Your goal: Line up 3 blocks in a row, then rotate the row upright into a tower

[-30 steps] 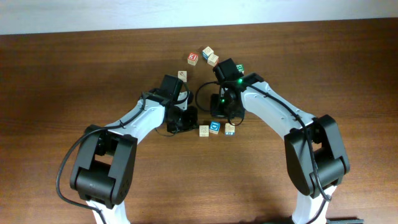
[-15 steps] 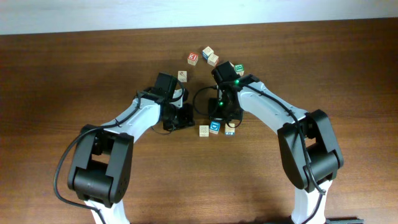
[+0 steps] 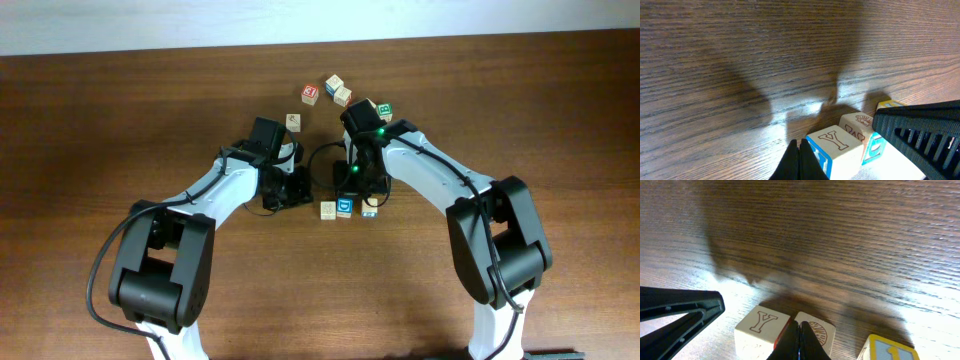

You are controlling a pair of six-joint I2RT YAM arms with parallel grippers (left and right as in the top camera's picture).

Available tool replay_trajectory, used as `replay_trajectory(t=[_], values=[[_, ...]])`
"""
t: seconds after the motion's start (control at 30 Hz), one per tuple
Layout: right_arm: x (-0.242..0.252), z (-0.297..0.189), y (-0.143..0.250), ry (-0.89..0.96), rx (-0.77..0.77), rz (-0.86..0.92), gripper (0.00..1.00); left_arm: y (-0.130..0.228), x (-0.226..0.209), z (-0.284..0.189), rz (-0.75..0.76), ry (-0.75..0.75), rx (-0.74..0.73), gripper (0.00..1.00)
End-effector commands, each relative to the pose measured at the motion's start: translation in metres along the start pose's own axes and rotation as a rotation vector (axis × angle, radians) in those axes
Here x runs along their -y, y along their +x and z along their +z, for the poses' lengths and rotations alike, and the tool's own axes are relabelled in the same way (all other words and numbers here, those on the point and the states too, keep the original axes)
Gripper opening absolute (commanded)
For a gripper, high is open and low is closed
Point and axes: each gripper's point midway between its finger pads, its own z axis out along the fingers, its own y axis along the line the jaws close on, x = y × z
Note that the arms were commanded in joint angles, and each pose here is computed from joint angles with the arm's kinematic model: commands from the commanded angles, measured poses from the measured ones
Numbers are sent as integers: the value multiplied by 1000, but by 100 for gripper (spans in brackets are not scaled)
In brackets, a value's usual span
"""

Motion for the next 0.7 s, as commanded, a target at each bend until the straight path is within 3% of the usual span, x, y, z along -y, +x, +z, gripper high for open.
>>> replay_trajectory(t=[0.0,0.67], values=[[-4,-1,-3,-18,-1,-14,4,1,-4,2,-15,-7,-5,0],[-9,-1,-3,-46,-3,-54,4,1,-4,2,-15,-7,-5,0]])
